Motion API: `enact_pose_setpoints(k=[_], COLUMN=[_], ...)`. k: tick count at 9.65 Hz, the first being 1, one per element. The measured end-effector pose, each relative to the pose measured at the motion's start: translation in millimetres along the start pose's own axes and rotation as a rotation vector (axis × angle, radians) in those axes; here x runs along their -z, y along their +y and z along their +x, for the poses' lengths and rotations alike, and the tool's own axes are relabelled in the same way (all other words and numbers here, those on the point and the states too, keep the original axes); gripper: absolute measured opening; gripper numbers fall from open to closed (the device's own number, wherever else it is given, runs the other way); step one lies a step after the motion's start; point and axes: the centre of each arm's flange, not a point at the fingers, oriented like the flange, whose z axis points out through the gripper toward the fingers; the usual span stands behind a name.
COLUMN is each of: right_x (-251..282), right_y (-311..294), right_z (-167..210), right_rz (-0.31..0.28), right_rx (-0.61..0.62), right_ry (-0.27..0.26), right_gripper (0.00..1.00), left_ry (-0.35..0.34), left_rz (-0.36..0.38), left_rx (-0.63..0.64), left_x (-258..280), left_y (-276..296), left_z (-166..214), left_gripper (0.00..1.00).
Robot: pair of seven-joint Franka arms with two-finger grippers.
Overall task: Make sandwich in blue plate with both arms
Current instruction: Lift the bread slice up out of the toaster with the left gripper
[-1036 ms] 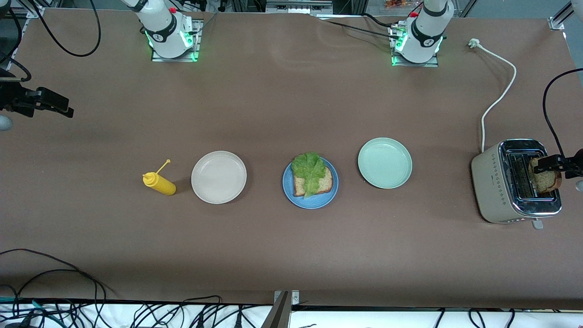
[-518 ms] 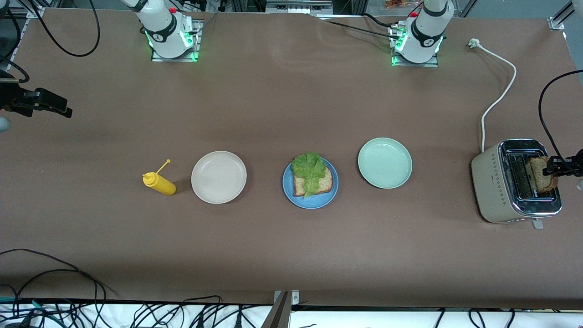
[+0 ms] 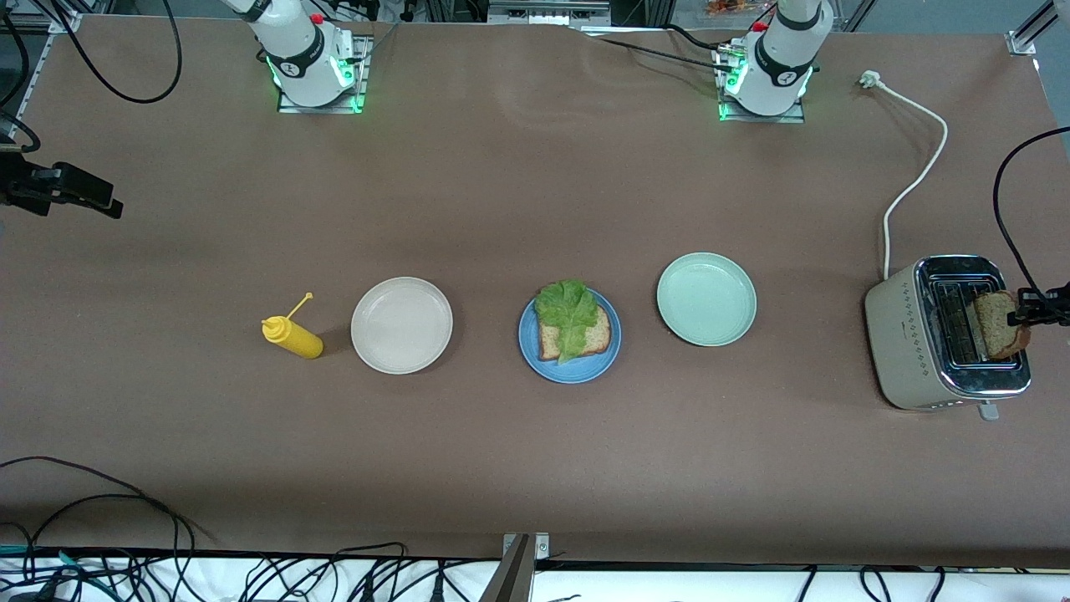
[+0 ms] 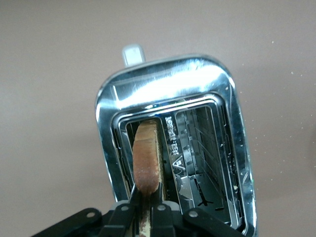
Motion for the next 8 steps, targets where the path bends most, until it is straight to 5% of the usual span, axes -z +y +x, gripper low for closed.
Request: enact_pose_setpoints(k=[8], right_x=[0], right_y=[0], right_z=[0], right_rz=[-0.02], right_rx=[0.037], right_ry=[-0.001], right_gripper=[1.0], left_ry=[0.054], left_rz=[-0.001], left_rx=[-0.063], left_x=[77], left_y=[27], left_z=[10], left_gripper=[0.09])
